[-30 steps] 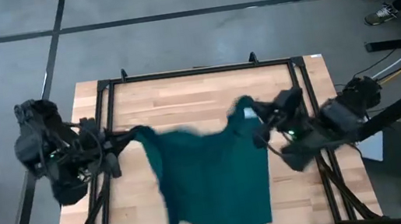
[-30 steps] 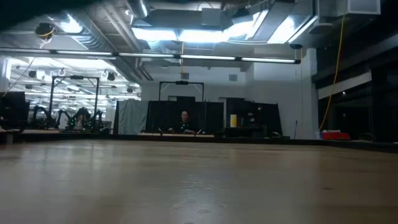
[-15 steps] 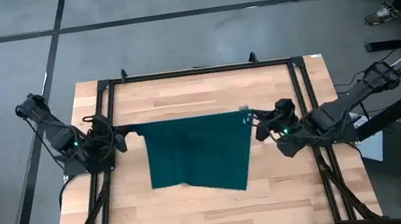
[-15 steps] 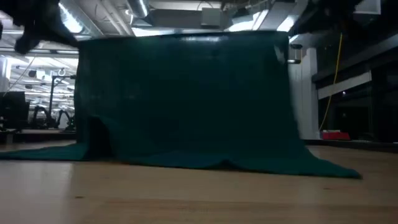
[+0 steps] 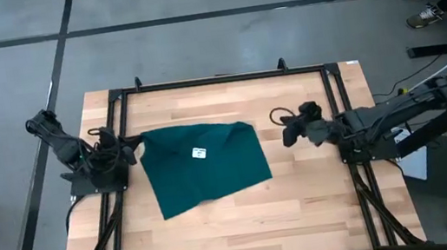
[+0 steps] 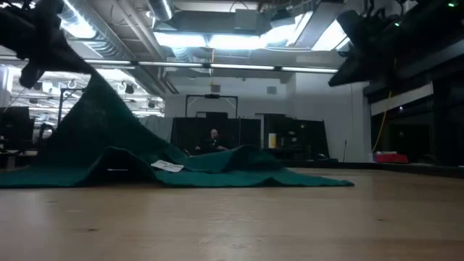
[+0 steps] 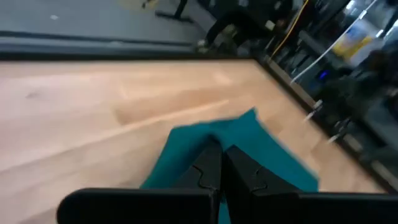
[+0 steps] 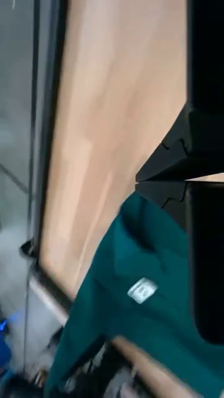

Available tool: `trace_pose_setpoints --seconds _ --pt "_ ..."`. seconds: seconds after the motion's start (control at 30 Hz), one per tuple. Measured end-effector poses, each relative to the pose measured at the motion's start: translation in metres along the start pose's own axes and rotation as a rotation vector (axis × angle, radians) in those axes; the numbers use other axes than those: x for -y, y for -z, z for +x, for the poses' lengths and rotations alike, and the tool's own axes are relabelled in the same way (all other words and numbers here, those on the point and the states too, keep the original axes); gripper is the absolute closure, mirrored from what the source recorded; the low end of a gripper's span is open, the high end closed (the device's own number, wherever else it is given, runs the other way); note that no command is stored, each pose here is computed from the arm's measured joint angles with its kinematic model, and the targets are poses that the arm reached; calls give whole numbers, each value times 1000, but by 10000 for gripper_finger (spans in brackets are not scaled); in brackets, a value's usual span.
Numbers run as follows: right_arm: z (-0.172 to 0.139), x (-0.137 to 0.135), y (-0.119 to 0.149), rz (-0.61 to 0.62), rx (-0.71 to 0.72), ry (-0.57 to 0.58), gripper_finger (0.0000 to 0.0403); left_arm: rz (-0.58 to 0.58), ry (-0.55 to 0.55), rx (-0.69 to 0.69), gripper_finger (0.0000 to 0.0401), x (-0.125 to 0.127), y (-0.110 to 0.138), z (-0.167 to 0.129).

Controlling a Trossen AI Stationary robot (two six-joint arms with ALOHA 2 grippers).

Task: Fold microfiber towels
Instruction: Fold the black towel on the table

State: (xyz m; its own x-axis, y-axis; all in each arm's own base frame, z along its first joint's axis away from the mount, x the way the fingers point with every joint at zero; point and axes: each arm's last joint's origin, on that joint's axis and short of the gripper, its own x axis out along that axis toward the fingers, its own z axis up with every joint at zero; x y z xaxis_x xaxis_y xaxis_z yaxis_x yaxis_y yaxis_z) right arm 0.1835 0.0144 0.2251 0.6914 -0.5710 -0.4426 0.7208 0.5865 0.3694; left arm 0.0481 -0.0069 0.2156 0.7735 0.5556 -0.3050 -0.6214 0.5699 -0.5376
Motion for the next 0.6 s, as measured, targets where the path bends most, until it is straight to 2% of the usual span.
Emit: trace_pose_setpoints --seconds 0.07,0.17,0.33,0.47,0.6 --pt "1 -1 -8 3 9 -44 391 3 13 -3 395 2 -3 -1" --pt "2 0 -17 -11 22 -83 354 17 44 -4 374 9 -6 -2" --pt "1 -1 -33 17 83 -174 269 40 91 -33 311 17 -7 -3" --pt "3 -1 -37 30 34 -251 204 54 99 -46 259 18 -7 -3" --pt "3 -9 -41 181 20 -331 168 -24 149 -83 225 25 -8 -4"
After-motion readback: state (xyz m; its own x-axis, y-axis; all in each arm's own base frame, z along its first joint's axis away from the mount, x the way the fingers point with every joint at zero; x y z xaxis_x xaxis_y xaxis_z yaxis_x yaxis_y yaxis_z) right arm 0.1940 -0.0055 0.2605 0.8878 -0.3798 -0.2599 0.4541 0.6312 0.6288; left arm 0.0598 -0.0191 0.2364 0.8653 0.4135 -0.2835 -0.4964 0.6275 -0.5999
